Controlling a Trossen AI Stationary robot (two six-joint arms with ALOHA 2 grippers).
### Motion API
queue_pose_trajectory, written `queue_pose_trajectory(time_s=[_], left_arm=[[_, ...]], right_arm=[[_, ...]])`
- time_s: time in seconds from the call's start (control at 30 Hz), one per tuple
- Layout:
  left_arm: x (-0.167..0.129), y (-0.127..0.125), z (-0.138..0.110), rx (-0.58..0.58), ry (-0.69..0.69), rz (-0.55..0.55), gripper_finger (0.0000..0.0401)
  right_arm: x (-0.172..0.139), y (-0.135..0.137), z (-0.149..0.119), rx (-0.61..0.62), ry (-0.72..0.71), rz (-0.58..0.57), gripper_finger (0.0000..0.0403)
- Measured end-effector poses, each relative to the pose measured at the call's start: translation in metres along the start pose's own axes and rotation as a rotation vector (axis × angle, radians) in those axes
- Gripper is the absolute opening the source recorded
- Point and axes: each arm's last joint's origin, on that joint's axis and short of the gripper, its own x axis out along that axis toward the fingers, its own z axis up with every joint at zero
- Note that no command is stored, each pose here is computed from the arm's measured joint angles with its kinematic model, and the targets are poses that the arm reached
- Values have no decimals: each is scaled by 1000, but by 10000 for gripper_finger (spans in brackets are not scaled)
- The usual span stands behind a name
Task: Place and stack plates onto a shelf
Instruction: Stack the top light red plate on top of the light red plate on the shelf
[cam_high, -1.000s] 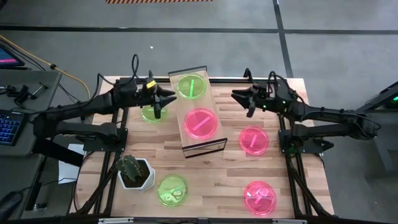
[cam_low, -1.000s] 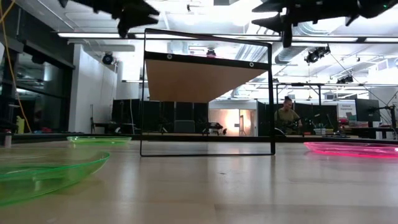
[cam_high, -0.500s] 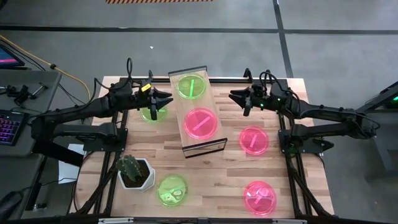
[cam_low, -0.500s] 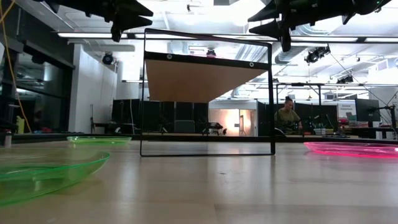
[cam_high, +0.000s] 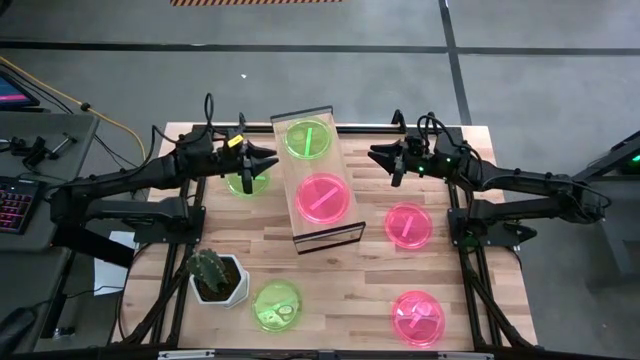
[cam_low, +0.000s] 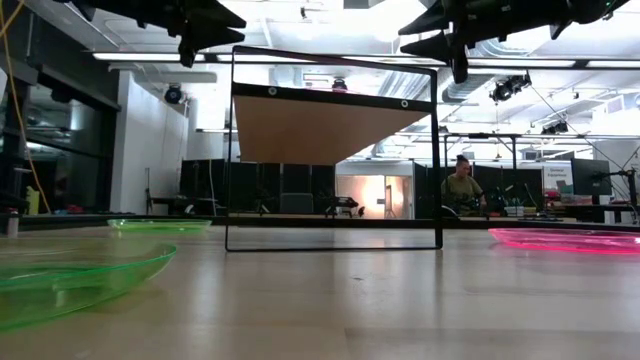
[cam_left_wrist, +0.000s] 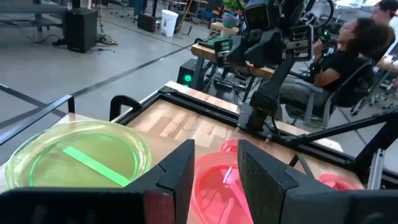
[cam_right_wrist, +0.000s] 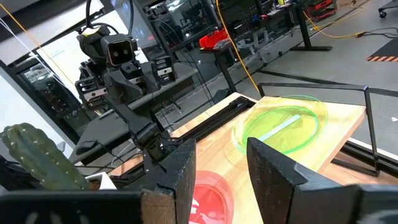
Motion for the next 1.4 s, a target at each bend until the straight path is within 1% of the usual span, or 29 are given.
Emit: queue_pose_trajectory(time_s=[0.17,0.23,0.33,0.5,0.6,0.67,0.73,0.8,0.97,1.03,1.1,1.2,1.3,1.4], left_arm=[[0,1,-5,9,52,11,111],[-1,2,-11,36,110,22,111],[-3,5,-22,80,227,39,111],[-6,9,-40,102,427,71,111],[-8,10,-46,107,496,81,111],[-7,10,-48,105,510,85,111],[-7,10,-48,80,506,91,111],[-6,10,-47,53,498,97,111],[-7,10,-47,30,499,104,111],[-6,10,-47,30,498,104,111],[-6,10,-47,30,498,104,111],[-6,10,-47,27,495,105,111],[-6,10,-46,28,484,103,111],[-6,10,-46,28,484,103,111]], right_arm=[[0,0,0,16,0,0,126],[0,0,0,41,0,0,126],[0,0,0,43,1,-1,126],[0,0,0,68,2,-1,126],[0,0,0,79,3,-1,126],[0,-1,-1,140,16,-4,126],[0,-4,-5,214,63,-22,126],[-1,-7,-11,275,139,-33,126],[-8,-13,-33,367,426,-57,126],[-13,-15,-45,409,556,-105,126],[-22,-18,-58,440,690,-195,126],[-38,-22,-74,458,855,-381,126],[-51,-23,-83,482,946,-563,126],[-59,-22,-88,509,987,-669,126]])
